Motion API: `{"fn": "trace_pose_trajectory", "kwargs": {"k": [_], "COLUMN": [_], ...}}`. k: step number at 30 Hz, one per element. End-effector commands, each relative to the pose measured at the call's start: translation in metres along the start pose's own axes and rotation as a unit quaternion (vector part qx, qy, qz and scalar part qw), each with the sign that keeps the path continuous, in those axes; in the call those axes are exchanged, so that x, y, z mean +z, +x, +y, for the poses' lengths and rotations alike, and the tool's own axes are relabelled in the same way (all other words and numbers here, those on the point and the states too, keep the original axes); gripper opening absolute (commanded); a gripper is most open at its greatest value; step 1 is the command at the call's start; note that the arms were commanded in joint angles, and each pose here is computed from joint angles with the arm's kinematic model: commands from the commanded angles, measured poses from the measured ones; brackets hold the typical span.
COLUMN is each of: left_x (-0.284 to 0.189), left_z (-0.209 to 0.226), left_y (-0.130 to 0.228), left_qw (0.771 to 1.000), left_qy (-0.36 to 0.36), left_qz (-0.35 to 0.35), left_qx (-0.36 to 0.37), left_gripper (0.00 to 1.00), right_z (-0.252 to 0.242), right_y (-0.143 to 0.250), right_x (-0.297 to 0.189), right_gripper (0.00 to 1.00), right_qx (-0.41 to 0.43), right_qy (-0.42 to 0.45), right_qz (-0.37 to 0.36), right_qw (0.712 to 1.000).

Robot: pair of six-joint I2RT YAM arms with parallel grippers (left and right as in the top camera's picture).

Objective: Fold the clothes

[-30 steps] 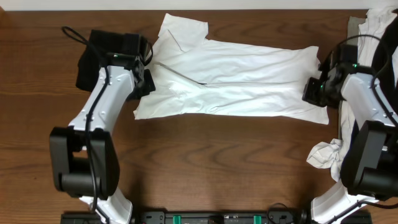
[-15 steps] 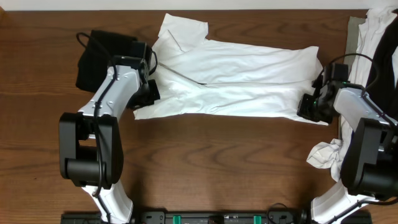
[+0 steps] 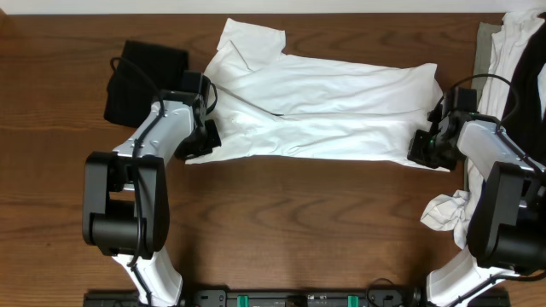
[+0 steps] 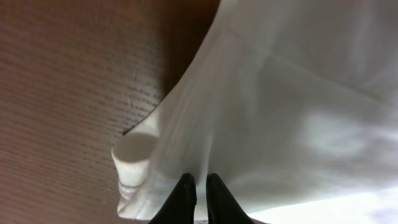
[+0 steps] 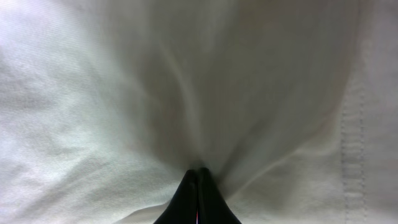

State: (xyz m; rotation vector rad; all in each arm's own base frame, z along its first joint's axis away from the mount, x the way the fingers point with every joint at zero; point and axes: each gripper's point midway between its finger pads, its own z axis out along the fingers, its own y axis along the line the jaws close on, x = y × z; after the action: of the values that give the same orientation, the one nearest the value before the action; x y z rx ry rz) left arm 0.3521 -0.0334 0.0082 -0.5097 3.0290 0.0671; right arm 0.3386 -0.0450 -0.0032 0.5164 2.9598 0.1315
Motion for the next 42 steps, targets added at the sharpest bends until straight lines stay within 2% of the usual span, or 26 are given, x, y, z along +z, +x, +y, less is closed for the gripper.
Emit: {"fn": "trace_pose_trajectory", "kwargs": {"k": [1,3,14,22,29,35,42], "left_x": [0.009,0.010,0.023,0.018,0.008,-0.018,-0.073], "left_z": [0.005,0.006,0.035,0.046,0.059,0.057,0.048], "left_y": [0.007,0.010,0.045,0.064,0.081,0.074,0.048], "left_qw": [1.000,1.000,0.995,0.989,0.981,0.987,0.994], "left_qy": [-0.011,-0.013,-0.075,-0.099,-0.132,-0.113,-0.045], "left_qz": [0.013,0.016,0.062,0.098,0.126,0.092,-0.021], "left_qx": [-0.008,-0.008,-0.036,-0.040,-0.059,-0.070,-0.093], "left_gripper": [0.10,0.06,0.06,0.06,0.06,0.06,0.06], "right_z": [-0.008,-0.009,-0.022,-0.047,-0.049,-0.049,-0.043], "right_y": [0.012,0.016,0.037,0.058,0.069,0.069,0.057], "right_x": [0.008,0.010,0.017,0.013,0.010,0.010,-0.007], "right_gripper": [0.01,0.01,0.01,0.01,0.01,0.01,0.01], "right_qx": [-0.001,-0.001,0.001,0.025,0.027,0.029,0.034], "right_qy": [0.026,0.027,0.055,0.124,0.130,0.129,0.125], "right_qz": [0.015,0.020,0.046,0.077,0.099,0.100,0.101], "right_qw": [1.000,0.999,0.997,0.989,0.986,0.986,0.986]}}
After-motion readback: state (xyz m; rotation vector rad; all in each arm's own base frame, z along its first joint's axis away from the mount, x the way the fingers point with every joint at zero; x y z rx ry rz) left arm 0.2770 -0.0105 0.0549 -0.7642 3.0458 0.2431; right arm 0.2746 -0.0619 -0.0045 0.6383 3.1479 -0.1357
